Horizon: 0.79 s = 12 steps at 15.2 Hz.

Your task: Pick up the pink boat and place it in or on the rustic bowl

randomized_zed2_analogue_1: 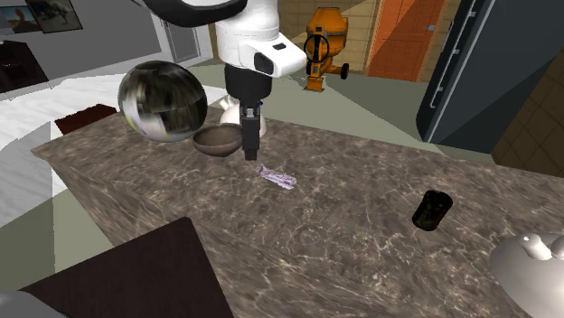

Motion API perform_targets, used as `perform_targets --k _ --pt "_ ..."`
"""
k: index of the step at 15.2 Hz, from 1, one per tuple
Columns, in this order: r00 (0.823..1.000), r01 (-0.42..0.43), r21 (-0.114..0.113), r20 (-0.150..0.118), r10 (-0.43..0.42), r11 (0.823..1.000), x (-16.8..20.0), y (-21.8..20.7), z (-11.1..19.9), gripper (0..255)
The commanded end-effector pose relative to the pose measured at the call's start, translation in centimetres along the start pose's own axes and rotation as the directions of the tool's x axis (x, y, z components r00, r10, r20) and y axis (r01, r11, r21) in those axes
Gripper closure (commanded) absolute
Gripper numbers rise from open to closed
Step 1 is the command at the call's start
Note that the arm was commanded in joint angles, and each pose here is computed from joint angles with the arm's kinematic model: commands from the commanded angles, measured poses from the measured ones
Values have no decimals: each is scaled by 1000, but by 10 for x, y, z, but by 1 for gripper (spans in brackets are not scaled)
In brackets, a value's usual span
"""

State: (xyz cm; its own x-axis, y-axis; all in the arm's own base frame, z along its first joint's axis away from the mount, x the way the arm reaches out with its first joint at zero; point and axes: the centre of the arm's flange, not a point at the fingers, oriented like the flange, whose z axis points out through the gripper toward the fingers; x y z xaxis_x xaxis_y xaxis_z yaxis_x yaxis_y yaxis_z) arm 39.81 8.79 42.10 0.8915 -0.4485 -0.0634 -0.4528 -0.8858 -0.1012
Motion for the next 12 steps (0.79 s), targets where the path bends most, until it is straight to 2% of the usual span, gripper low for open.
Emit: perform_targets --k 1,6,12 --pt "999 -43 9 7 43 999 9 -12 22 0" --pt "989 -143 26 29 142 989 31 -44 74 0" --pt "964 -262 44 57 259 964 61 -81 137 0"
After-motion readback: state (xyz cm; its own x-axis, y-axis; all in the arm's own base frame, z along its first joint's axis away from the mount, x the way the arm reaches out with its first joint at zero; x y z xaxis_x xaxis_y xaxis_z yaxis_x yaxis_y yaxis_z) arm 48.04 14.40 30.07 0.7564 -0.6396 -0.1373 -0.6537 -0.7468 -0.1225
